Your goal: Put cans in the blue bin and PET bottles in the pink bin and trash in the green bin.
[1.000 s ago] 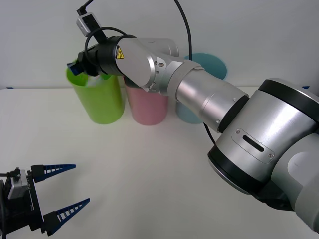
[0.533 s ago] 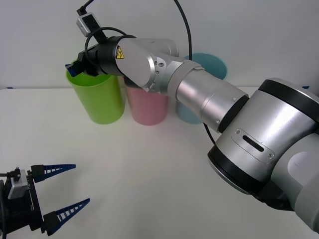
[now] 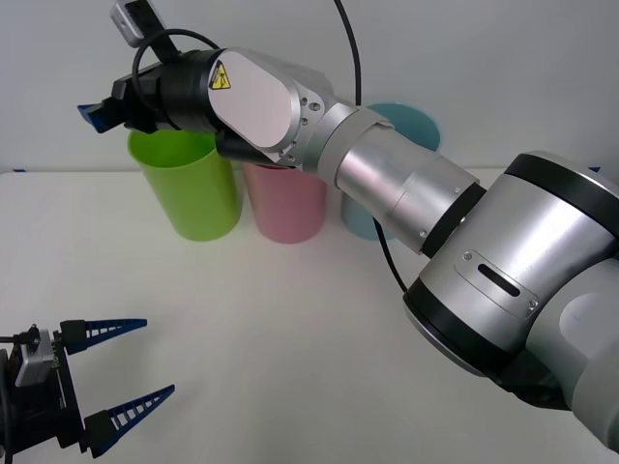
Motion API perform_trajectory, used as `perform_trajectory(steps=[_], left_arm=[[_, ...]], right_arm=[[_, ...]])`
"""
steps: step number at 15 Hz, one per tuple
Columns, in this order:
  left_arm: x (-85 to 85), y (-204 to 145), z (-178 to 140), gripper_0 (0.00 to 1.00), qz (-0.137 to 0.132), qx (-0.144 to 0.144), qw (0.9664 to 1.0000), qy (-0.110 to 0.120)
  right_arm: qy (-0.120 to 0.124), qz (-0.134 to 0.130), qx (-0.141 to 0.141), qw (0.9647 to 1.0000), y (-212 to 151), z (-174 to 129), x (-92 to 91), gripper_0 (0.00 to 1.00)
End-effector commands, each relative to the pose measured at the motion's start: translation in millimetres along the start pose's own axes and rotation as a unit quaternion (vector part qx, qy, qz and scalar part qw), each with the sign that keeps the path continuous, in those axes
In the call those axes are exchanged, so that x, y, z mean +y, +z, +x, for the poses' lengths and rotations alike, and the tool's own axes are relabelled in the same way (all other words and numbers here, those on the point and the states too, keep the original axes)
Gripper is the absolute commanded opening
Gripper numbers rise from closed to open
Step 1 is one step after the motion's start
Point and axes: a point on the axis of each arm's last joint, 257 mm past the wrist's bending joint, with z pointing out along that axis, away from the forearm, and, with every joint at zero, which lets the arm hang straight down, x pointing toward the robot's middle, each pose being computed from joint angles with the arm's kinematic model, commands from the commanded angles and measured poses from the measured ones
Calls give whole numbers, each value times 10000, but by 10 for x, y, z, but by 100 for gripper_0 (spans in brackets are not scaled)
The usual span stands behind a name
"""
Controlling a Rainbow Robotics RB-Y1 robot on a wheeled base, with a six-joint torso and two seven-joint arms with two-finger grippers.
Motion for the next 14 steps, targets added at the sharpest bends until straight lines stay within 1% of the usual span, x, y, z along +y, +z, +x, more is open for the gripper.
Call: perform_trajectory(steps=[1,3,4,5,8,10,12,14], left_arm=[[0,0,0,100,0,0,10000,0],[0,0,0,100,0,0,10000,0],[0,0,0,100,0,0,10000,0],[0,0,0,100,0,0,10000,0],[0,0,0,100,0,0,10000,0],[0,0,0,100,0,0,10000,0],[0,0,0,100,0,0,10000,0],[0,0,0,100,0,0,10000,0]], right_arm=[[-53,-347,-234,9991,-408,-227,-67,100],[-102,-545,-378,9977,-836,-228,-154,100],[-150,-580,-443,9972,-1021,-223,-202,100],[-141,-632,-486,9967,-1226,-150,-237,100],[-232,-623,-582,9961,-1679,2,-312,100],[-248,-641,-545,9961,-2027,166,-361,100],[-385,-539,-483,9966,-2328,323,-409,100],[-439,-473,-374,9972,-2649,569,-378,100]])
